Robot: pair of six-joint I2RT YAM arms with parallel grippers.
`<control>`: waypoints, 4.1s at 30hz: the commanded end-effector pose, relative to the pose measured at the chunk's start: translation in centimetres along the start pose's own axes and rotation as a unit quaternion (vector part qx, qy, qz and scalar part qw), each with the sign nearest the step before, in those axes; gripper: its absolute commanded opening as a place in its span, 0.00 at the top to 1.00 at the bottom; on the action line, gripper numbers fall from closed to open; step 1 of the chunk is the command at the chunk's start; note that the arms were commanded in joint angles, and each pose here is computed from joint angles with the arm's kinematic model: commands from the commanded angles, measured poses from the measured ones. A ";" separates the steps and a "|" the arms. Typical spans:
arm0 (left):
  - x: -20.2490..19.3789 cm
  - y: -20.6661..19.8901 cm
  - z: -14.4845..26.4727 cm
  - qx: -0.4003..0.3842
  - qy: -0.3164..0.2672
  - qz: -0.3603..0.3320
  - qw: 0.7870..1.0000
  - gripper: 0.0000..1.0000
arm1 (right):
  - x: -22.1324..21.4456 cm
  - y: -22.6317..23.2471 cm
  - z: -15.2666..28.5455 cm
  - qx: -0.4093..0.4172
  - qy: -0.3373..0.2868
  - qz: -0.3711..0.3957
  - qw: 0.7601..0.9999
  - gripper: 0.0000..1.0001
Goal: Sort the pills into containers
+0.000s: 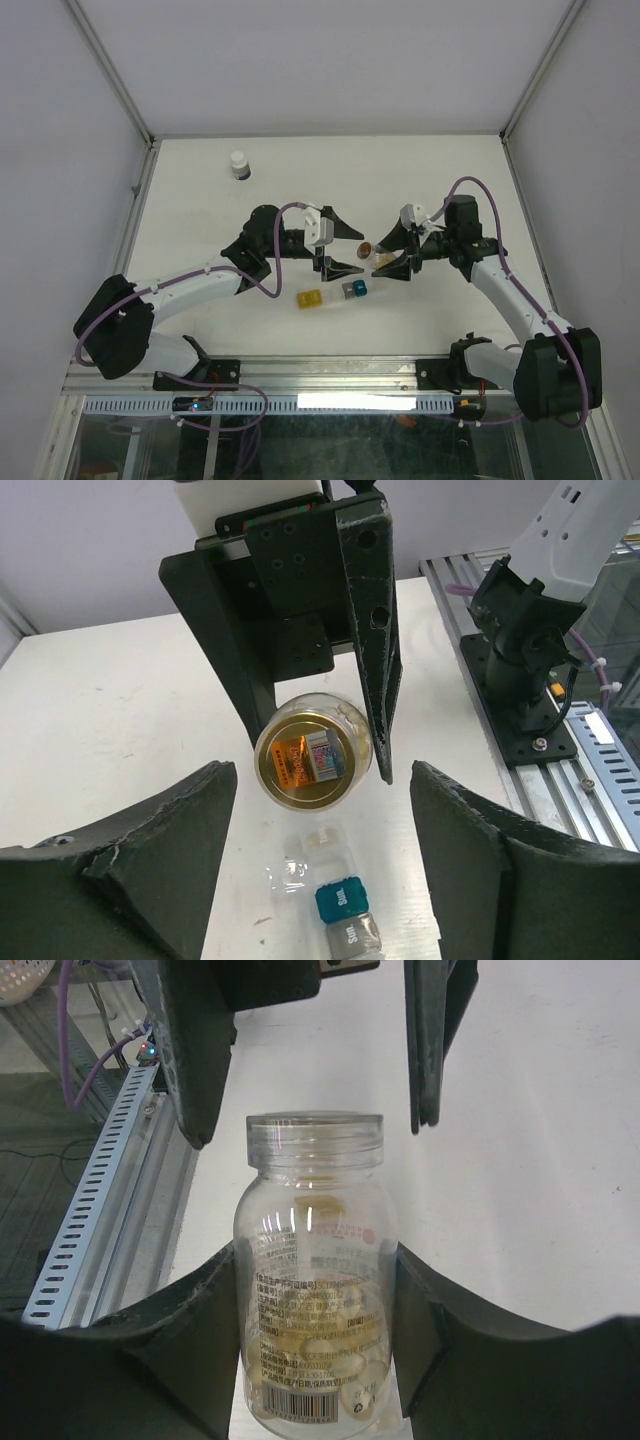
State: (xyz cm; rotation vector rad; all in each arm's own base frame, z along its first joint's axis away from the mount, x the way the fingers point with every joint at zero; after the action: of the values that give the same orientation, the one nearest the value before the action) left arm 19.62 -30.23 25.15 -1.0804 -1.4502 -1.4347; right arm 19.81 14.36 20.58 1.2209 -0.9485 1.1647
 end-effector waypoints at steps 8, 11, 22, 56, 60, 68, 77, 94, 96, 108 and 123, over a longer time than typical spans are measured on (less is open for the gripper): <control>2.3 1.2 -1.4 -0.028 -0.062 -0.009 0.998 0.35 | 1.6 0.2 0.0 0.015 -0.015 0.037 0.999 1.00; 1.9 1.3 -1.6 -0.026 -0.061 0.002 0.998 0.39 | 1.6 0.2 0.0 0.015 -0.015 0.037 0.999 1.00; 1.1 1.5 -2.1 -0.022 -0.046 0.040 0.998 0.72 | 1.7 0.2 0.0 0.015 -0.015 0.037 0.999 1.00; 4.9 2.3 -3.2 0.383 -0.077 0.532 0.751 1.00 | 1.2 -1.7 0.3 -0.053 0.013 0.011 0.998 1.00; 5.6 2.5 -3.3 0.381 -0.081 0.525 0.757 0.98 | 1.1 -1.8 0.3 -0.055 0.014 0.009 0.998 1.00; 5.7 2.6 -3.9 0.365 -0.071 0.509 0.776 0.76 | 1.1 -1.7 0.3 -0.054 0.014 0.010 0.998 1.00; 5.3 1.8 -3.9 0.337 -0.055 0.485 0.805 0.23 | 1.4 -1.4 0.3 -0.041 0.007 0.011 0.999 1.00; 5.0 -1.9 1.9 0.091 -0.038 -0.057 0.994 0.01 | 1.4 -0.6 0.3 -0.010 -0.004 0.024 1.000 1.00; 4.3 -1.0 2.2 0.048 -0.039 -0.056 0.997 0.01 | 1.4 -0.5 0.3 -0.008 -0.005 0.026 1.000 1.00; 1.9 2.4 0.0 -0.056 -0.024 0.010 0.998 0.02 | 1.3 -0.4 0.2 -0.004 -0.005 0.028 1.000 1.00; 0.1 2.7 -0.8 -0.039 -0.035 0.032 0.998 0.09 | 1.3 -0.4 0.2 -0.002 -0.005 0.026 1.000 1.00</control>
State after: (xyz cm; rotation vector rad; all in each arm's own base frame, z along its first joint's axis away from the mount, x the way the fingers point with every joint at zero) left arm 22.22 -30.76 24.51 -1.2025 -1.3160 -1.4052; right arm 20.26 14.13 20.06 1.1855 -0.9365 1.1401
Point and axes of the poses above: each gripper's point midway between its finger pads, its own z axis back along the fingers, its own y axis along the line the jaws close on, x = y × z, the point moved 7 cm from there along z, back along the fingers, and after that the axes turned 8 degrees about -z, right-handed, at the moved point
